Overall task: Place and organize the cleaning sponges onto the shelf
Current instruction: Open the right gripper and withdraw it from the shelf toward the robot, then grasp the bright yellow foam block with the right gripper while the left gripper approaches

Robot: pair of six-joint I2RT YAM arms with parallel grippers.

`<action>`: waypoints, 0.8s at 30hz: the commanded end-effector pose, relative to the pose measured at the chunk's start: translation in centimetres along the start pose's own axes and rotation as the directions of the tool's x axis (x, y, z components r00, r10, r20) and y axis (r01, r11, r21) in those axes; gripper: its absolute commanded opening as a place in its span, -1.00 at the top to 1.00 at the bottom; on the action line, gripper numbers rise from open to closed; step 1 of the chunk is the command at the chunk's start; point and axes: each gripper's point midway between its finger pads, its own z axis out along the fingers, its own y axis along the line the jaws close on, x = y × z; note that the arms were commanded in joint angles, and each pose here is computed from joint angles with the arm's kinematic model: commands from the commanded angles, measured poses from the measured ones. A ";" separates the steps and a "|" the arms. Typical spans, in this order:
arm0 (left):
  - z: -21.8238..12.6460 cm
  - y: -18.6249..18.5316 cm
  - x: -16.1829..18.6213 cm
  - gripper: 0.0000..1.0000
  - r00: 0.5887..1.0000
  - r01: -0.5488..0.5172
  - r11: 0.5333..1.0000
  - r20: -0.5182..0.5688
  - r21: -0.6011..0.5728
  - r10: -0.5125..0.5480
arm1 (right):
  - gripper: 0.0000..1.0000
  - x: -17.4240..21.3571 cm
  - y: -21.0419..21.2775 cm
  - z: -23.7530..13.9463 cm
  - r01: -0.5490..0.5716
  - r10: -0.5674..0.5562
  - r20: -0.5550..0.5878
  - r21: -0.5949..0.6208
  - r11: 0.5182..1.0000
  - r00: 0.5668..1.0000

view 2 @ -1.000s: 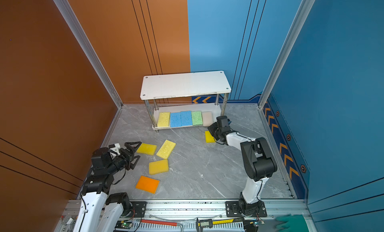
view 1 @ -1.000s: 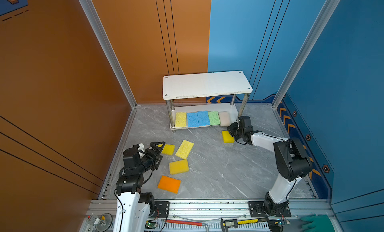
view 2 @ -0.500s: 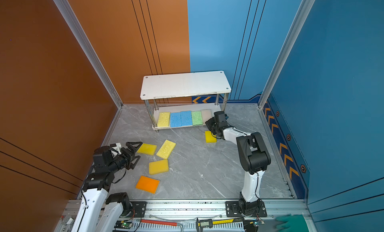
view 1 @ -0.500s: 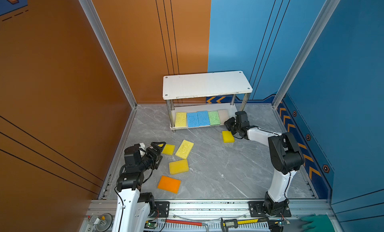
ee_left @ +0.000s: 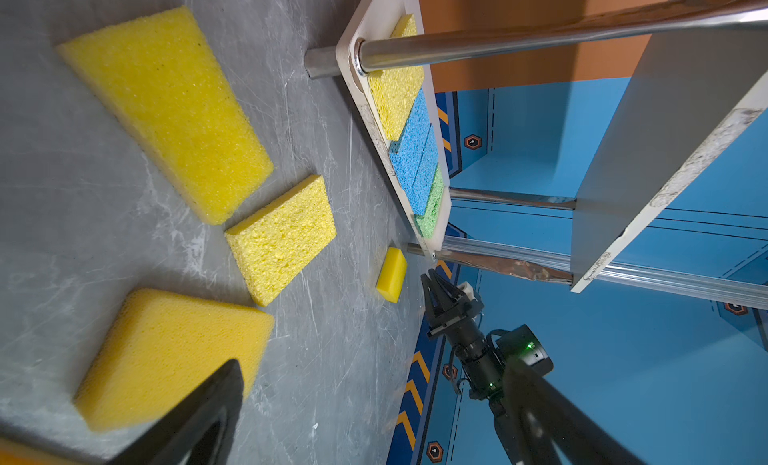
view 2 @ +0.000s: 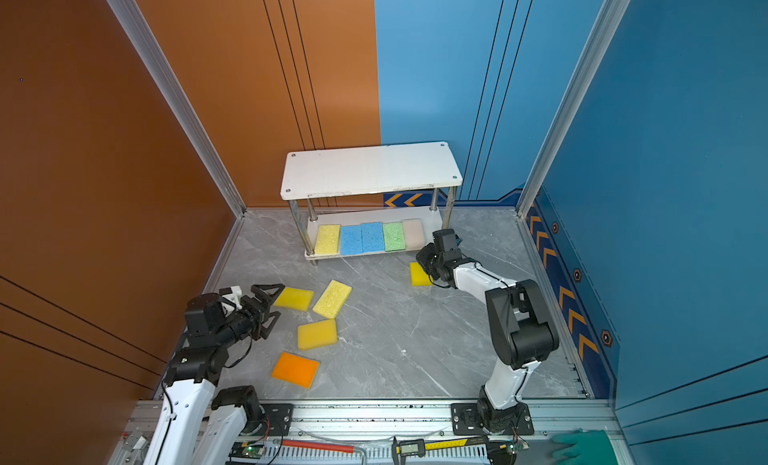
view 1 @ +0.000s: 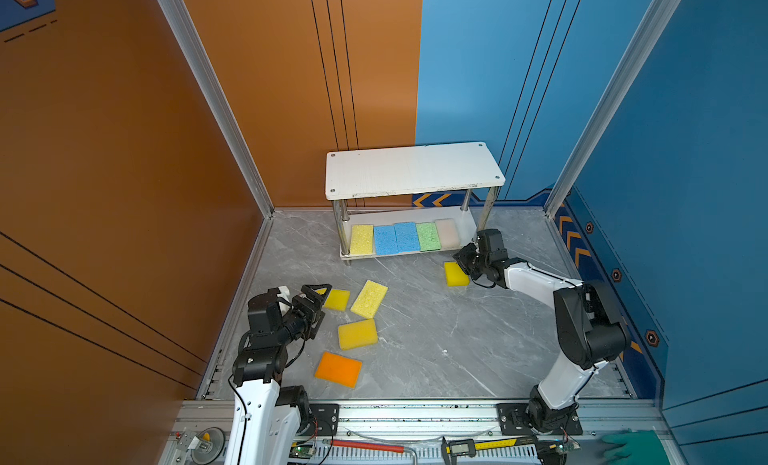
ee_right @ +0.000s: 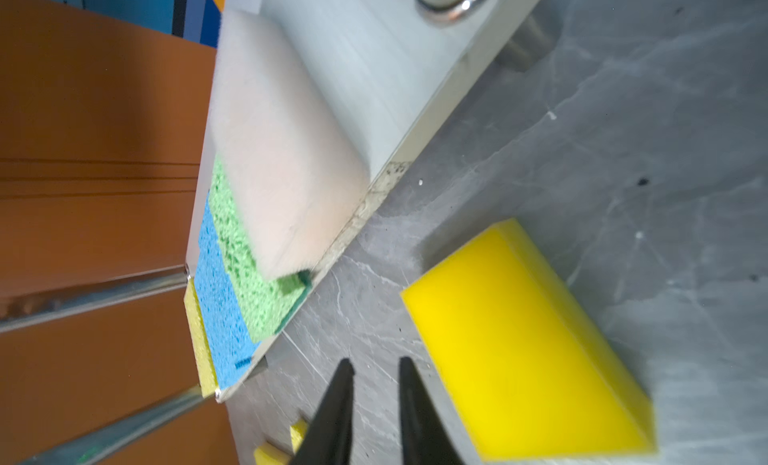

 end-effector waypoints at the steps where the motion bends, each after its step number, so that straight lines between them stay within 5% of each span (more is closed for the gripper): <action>1: 0.1 -0.7 0.8 -0.96 0.997 -0.056 0.998 -0.044 0.000 0.056 | -0.11 1.4 -3.0 -3.3 0.189 -0.179 -0.091 0.120 0.975 0.980; 3: 0.5 -1.0 1.6 -0.96 0.992 -0.094 0.996 -0.082 -0.006 0.093 | -0.36 1.9 -4.7 -4.3 0.250 -0.223 -0.178 0.149 0.957 0.958; 9: 3.6 -0.1 6.5 -0.96 0.929 -0.242 0.968 -0.307 -0.073 0.209 | -0.51 4.1 -8.9 -4.6 0.408 -0.304 -0.444 0.159 0.899 0.843; 15: 5.2 -0.7 10.0 -0.96 0.847 -0.378 0.924 -0.426 -0.062 0.318 | -0.51 3.5 -8.8 -2.9 0.449 -0.347 -0.454 0.136 0.883 0.821; 24: 4.6 0.0 9.2 -0.96 0.875 -0.350 0.934 -0.384 -0.080 0.295 | -0.50 1.8 -8.4 -0.6 0.481 -0.375 -0.447 0.149 0.864 0.812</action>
